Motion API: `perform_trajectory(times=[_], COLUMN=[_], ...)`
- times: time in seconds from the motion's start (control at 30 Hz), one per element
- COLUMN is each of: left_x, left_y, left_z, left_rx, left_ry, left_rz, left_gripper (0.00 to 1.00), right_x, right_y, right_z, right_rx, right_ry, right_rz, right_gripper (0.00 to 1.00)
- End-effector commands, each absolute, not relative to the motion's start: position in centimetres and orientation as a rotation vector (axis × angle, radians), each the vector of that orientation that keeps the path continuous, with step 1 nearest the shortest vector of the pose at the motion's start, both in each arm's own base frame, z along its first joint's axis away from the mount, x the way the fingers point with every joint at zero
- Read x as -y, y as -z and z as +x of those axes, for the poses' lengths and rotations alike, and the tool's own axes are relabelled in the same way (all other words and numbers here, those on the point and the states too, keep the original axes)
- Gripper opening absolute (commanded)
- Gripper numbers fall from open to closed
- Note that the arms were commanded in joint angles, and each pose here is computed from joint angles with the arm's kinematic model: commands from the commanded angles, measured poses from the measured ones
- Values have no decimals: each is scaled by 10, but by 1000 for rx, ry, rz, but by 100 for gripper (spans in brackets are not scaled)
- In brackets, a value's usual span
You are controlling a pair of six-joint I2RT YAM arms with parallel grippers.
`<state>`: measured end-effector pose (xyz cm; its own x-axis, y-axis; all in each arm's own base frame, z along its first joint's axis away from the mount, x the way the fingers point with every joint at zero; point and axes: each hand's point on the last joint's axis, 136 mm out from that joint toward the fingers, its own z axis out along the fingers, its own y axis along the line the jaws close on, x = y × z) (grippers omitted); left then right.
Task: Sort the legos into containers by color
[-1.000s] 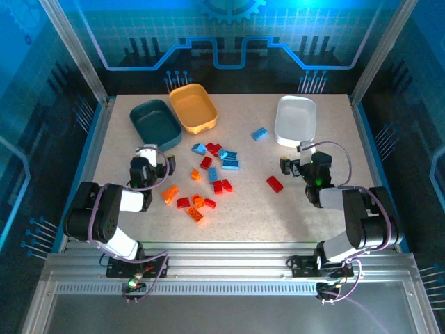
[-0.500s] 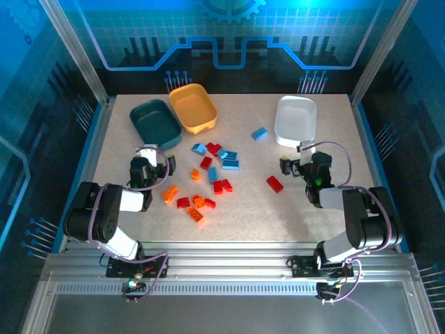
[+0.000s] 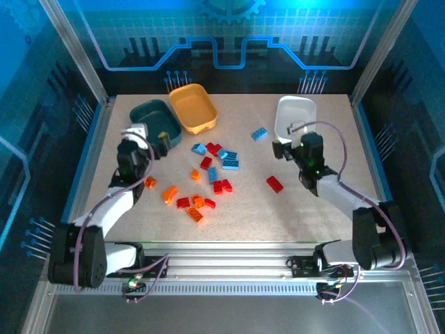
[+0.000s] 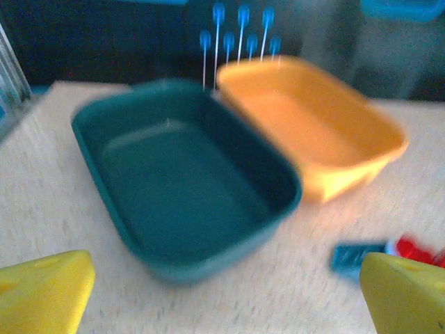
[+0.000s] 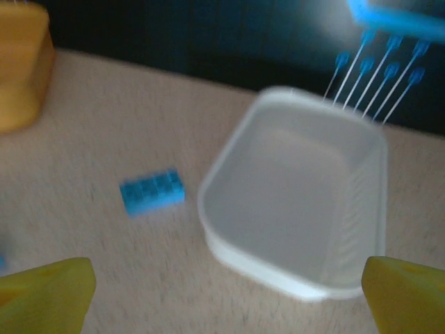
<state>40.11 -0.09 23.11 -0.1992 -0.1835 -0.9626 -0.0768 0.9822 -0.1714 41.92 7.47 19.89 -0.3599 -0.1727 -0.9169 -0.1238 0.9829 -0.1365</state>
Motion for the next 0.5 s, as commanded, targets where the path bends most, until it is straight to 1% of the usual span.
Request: perform_trajectory(times=[0.0, 0.03, 0.13, 0.17, 0.2, 0.23, 0.3, 0.4, 0.47], left_x=[-15, -16, -22, -21, -15, -13, -14, -1, 6], left_y=[-248, -251, -251, -246, -244, -242, -232, -223, -212], left_z=[393, 391, 390, 395, 404, 411, 426, 448, 462], left_rx=[-1862, -1889, -1931, -1920, -1911, -1901, -1917, -2025, -2093], left_ry=[162, 191, 240, 324, 445, 520, 585, 636, 659], left_rz=[-504, -575, -732, -783, -782, -788, -827, -771, -750], left_gripper=[99, 99, 99, 99, 99, 99, 99, 87, 83], right_x=[-40, -37, -41, -41, -36, -26, -7, 16, 23], right_y=[-228, -229, -219, -220, -219, -216, -207, -189, -176], right_z=[417, 422, 445, 454, 462, 468, 479, 491, 500], right_rx=[-2135, -2190, -2283, -2270, -2251, -2244, -2264, -2319, -2323], right_ry=[165, 112, -292, -422, -493, -497, -437, -295, -346], right_rz=[45, 95, 168, 185, 220, 275, 359, 431, 475], right_gripper=[100, 100, 100, 100, 100, 100, 100, 100, 100])
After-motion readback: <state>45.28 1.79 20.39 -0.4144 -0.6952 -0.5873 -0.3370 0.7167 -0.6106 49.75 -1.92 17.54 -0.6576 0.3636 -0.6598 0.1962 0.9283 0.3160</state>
